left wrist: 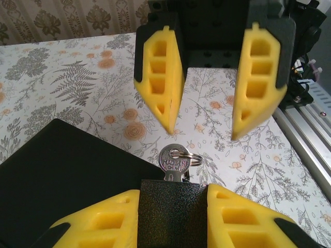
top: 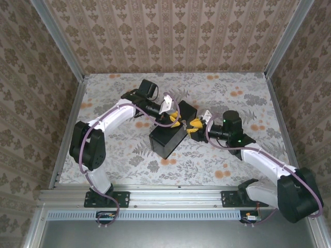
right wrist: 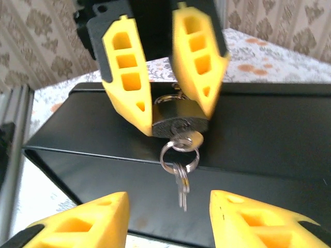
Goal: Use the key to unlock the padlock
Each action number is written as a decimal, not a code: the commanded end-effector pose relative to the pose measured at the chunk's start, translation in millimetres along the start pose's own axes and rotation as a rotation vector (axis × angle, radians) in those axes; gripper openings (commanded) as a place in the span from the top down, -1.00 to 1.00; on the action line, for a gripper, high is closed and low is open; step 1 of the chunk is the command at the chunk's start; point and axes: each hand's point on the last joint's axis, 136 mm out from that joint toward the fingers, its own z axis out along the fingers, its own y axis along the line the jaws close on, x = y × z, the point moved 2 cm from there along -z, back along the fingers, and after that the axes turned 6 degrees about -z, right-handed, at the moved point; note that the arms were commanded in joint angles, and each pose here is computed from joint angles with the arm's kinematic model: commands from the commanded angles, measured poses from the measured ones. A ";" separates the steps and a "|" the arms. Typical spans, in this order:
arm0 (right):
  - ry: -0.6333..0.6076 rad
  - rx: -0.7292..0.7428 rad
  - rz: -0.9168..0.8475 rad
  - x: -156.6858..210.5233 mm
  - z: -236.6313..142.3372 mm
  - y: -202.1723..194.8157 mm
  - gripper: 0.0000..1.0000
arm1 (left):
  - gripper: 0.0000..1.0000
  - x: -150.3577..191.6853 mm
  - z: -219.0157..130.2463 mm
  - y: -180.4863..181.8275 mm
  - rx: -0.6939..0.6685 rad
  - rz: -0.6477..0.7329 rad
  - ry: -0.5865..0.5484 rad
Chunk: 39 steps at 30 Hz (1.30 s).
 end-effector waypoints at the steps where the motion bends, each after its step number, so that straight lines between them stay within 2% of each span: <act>1: -0.071 0.075 -0.289 -24.4 6.7 -10.8 0.08 | 0.55 -15.7 -9.2 -8.1 0.022 0.039 -0.052; 7: -0.047 0.152 -0.395 -22.3 16.3 -14.6 0.04 | 0.55 -17.6 -10.7 -7.7 0.023 0.044 -0.058; 13: -0.042 0.168 -0.429 -23.7 20.4 -17.7 0.09 | 0.57 -16.7 -10.2 -7.8 0.024 0.043 -0.060; 18: -0.049 0.153 -0.434 -26.2 23.2 -15.1 0.32 | 0.57 -17.5 -10.5 -7.7 0.022 0.045 -0.061; 23: -0.067 0.148 -0.441 -31.3 24.3 -10.8 0.39 | 0.58 -17.3 -10.2 -7.7 0.025 0.041 -0.063; 27: -0.074 0.149 -0.441 -35.2 23.4 -10.4 0.59 | 0.58 -17.2 -10.1 -8.0 0.027 0.041 -0.064; 32: -0.067 0.124 -0.433 -37.5 23.4 -7.6 0.72 | 0.59 -17.6 -9.7 -8.3 0.028 0.039 -0.064; 34: -0.069 0.113 -0.422 -40.2 22.5 -5.5 0.71 | 0.59 -17.7 -8.8 -9.1 0.030 0.040 -0.062; 36: -0.054 0.119 -0.420 -41.2 21.5 -4.5 0.55 | 0.59 -17.7 -8.0 -9.4 0.033 0.039 -0.061; 39: -0.028 0.162 -0.448 -38.7 17.7 -8.6 0.40 | 0.59 -16.5 -8.8 -8.1 0.031 0.033 -0.057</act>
